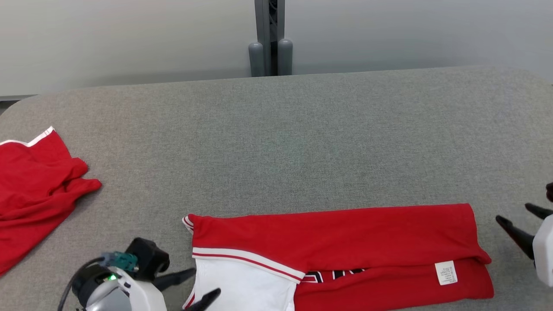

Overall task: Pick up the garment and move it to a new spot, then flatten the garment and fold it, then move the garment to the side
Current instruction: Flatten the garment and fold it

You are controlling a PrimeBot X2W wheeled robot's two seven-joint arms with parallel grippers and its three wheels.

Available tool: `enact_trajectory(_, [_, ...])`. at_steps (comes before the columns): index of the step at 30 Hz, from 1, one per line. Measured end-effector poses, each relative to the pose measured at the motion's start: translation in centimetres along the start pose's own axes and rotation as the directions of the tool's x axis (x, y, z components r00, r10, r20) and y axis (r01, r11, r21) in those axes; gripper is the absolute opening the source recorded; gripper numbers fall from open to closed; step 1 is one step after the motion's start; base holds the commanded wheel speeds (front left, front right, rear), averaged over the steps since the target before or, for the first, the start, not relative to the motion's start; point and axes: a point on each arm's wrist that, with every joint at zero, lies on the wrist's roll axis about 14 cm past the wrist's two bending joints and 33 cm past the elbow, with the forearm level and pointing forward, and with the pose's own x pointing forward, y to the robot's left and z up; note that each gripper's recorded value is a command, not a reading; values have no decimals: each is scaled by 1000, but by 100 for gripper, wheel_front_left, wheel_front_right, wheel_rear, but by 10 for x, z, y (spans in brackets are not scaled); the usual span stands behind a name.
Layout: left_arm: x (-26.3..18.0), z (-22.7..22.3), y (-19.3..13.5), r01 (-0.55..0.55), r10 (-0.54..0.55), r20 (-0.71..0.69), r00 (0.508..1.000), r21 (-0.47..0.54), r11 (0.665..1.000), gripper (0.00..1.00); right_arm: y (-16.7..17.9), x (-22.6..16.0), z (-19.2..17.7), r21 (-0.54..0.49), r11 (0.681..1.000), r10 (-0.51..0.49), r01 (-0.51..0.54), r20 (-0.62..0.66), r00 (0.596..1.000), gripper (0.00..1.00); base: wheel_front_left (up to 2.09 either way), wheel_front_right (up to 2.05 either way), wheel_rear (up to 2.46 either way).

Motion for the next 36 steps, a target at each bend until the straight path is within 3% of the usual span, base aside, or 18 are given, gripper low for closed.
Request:
enact_trajectory(4, [-5, 42, 14, -57, 55, 163, 985, 4, 998, 100, -7, -2, 44, 21, 999, -41, 38, 187, 982, 100, 0, 0, 0])
enact_trajectory(8, [-11, 87, 31, -139, 129, 355, 926, 1, 990, 100, -5, -9, 81, 52, 997, -71, 55, 376, 924, 100, 0, 0, 0])
enact_trajectory(12, [-18, 127, 39, -167, 184, 552, 814, -81, 983, 100, 1, -18, 109, 88, 994, -104, 67, 531, 841, 100, 0, 0, 0])
enact_trajectory(19, [-32, 165, 53, -186, 269, 768, 581, -197, 963, 100, 11, -36, 134, 185, 981, -177, 62, 706, 685, 100, 0, 0, 0])
enact_trajectory(22, [-30, 165, 58, -197, 302, 792, 531, -231, 953, 100, 19, -39, 134, 217, 975, -197, 50, 738, 645, 100, 0, 0, 0])
enact_trajectory(26, [-18, 151, 63, -232, 357, 772, 526, -273, 934, 100, 30, -39, 130, 248, 968, -215, 34, 754, 621, 100, 0, 0, 0])
enact_trajectory(28, [-24, 155, 69, -258, 393, 786, 477, -302, 918, 100, 35, -36, 125, 263, 964, -223, 29, 749, 624, 100, 0, 0, 0])
enact_trajectory(31, [-23, 148, 71, -261, 417, 782, 463, -330, 907, 100, 41, -34, 120, 277, 961, -228, 21, 743, 630, 100, 0, 0, 0])
enact_trajectory(32, [-20, 130, 75, -263, 461, 756, 465, -379, 887, 100, 47, -32, 116, 273, 962, -223, 21, 738, 637, 100, 0, 0, 0])
enact_trajectory(36, [-23, 120, 81, -292, 487, 749, 449, -392, 872, 100, 53, -34, 116, 291, 957, -229, 5, 743, 629, 100, 0, 0, 0])
